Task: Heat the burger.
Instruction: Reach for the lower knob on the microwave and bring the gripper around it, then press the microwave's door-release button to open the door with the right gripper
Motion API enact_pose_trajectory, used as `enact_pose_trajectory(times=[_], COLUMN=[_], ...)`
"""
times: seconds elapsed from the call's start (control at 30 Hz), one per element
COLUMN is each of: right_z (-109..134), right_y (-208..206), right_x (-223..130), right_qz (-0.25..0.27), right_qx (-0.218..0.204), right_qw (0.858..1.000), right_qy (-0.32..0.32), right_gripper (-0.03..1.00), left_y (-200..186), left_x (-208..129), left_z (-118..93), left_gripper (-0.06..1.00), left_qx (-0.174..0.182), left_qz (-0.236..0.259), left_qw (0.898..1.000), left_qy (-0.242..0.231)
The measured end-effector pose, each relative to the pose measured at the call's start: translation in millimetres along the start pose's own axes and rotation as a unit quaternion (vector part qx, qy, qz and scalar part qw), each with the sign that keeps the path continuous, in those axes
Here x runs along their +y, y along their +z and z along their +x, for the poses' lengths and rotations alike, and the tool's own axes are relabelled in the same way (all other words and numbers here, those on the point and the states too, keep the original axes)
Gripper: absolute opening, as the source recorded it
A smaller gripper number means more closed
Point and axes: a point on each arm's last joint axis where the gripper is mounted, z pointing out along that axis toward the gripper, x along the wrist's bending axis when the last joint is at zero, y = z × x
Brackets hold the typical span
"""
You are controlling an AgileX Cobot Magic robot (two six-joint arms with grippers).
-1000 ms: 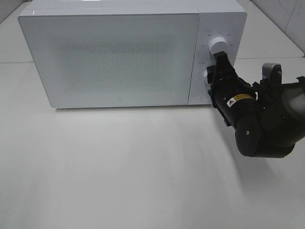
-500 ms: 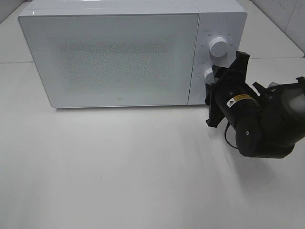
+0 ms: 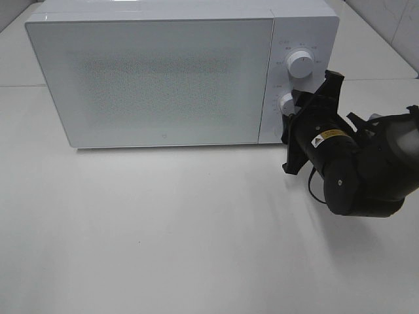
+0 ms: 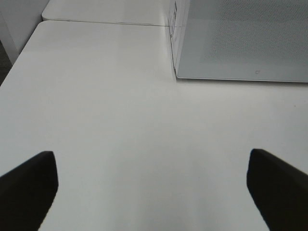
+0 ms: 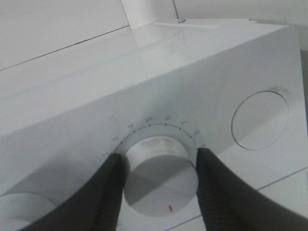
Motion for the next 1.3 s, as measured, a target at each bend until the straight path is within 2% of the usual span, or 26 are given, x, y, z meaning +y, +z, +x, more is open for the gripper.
enact_pose_trajectory(times=[0.6, 0.73, 0.77, 0.83, 0.87, 1.0, 1.3], right_z=[0, -1, -1, -1, -2, -2, 5], right_y=[0, 0, 0, 0, -1, -1, -11], right_x=[0, -3, -4, -4, -4, -4, -3], right_qz=[0.000, 0.015, 0.016, 0.016, 0.019, 0.019, 0.021], right_qx=[0.000, -0.002, -0.004, -0.004, -0.006, -0.007, -0.002], right_qw=[1.000, 1.000, 1.000, 1.000, 0.999, 0.999, 0.998], right_qy=[-0.016, -0.023, -0.025, -0.025, -0.027, -0.028, -0.057], right_gripper=[0.49, 0.57, 0.62, 0.65, 0.70, 0.76, 0.77], left_y=[0, 0, 0, 0, 0, 0, 0], left_x=[0, 0, 0, 0, 0, 0, 0], left_z=[0, 0, 0, 0, 0, 0, 0], left_gripper=[0.99, 0.99, 0.99, 0.99, 0.99, 0.99, 0.99], left_qx=[0.000, 0.000, 0.000, 0.000, 0.000, 0.000, 0.000], left_qz=[0.000, 0.000, 0.000, 0.000, 0.000, 0.000, 0.000], left_qw=[1.000, 1.000, 1.000, 1.000, 1.000, 1.000, 1.000], left_qy=[0.000, 0.000, 0.000, 0.000, 0.000, 0.000, 0.000])
